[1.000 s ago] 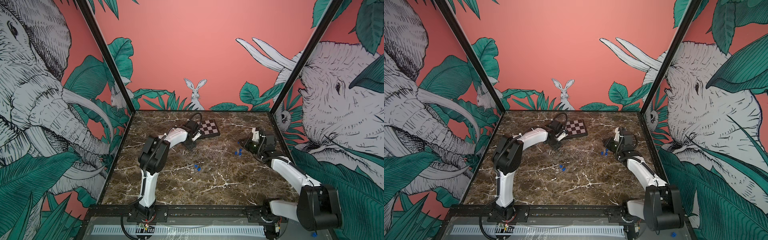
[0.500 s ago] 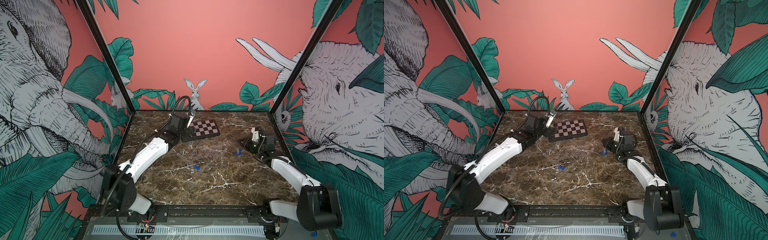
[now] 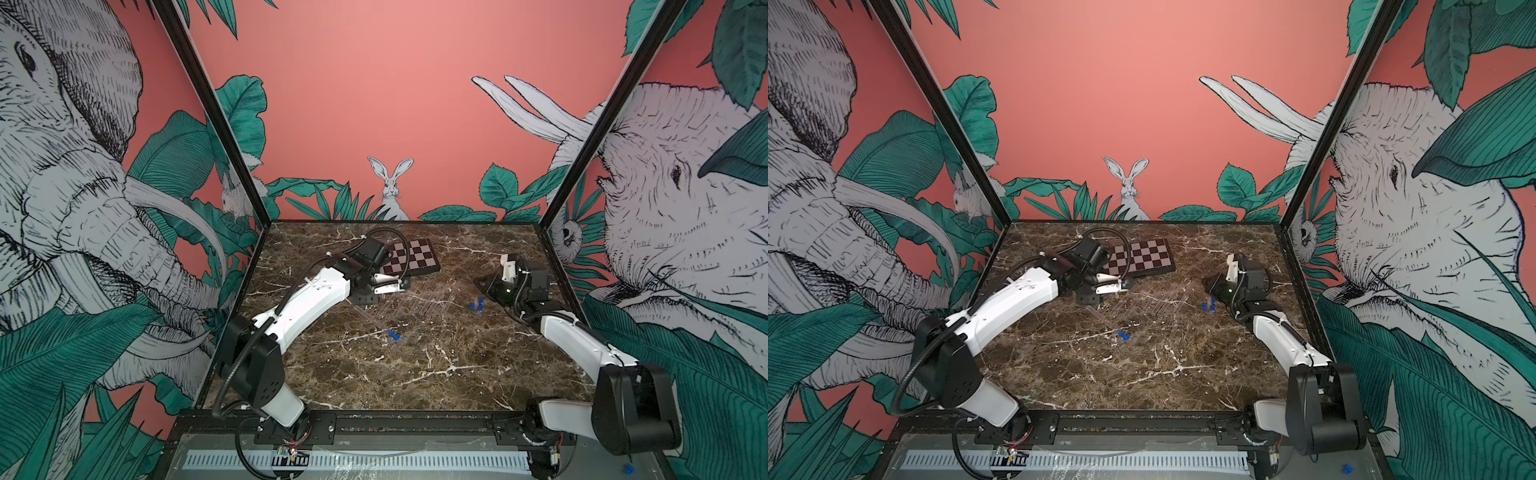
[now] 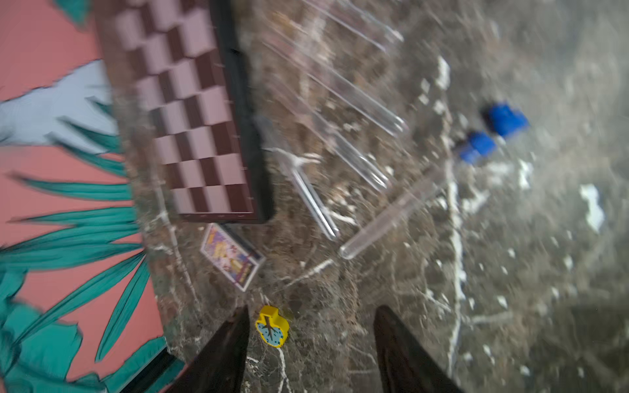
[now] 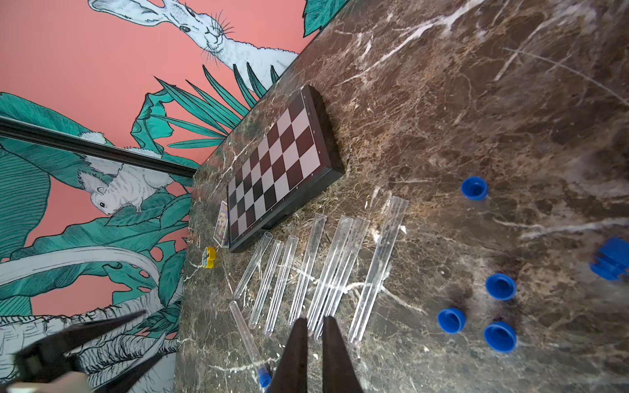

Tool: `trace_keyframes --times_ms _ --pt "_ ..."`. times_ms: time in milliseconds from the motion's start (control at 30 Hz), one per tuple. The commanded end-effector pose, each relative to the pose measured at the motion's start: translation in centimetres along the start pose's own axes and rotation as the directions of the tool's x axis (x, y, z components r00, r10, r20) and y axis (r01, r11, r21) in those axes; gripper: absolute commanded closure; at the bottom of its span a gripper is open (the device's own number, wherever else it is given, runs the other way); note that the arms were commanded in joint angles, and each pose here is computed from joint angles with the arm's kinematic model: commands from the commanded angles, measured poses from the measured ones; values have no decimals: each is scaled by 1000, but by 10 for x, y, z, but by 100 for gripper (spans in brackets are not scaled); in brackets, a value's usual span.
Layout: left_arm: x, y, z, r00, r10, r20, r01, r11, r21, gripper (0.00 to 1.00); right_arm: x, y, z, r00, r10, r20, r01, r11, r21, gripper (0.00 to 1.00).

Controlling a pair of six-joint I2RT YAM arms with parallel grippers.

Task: Remove stoppers from test tubes
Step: Pick up the test tube at the center of the board.

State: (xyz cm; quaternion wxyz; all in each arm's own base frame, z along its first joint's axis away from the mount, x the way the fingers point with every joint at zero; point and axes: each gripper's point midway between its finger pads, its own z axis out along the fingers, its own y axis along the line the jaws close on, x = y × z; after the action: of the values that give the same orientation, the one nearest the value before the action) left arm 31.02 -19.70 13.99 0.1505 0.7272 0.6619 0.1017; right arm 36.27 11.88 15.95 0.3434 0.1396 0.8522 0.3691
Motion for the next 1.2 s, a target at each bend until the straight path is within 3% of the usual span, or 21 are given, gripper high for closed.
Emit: trace_keyframes --times_ms 0,367,500,967,1167 --pt "14 -44 4 980 201 -12 -195 962 192 46 -6 8 -2 999 -23 29 24 999 -37 89" --pt "3 -56 73 978 210 6 -203 936 287 44 3 -6 -11 999 -7 33 8 1000 -26 89" --pt "0 -52 86 978 210 14 -206 941 267 44 3 -11 -14 999 -5 34 6 1000 -17 89" --pt "8 -71 96 984 176 11 -169 923 345 50 4 -16 -9 1000 16 22 -16 1000 -9 89" --pt "9 -75 105 986 168 8 -160 923 351 58 3 -16 -9 1000 15 22 -15 1000 -9 89"
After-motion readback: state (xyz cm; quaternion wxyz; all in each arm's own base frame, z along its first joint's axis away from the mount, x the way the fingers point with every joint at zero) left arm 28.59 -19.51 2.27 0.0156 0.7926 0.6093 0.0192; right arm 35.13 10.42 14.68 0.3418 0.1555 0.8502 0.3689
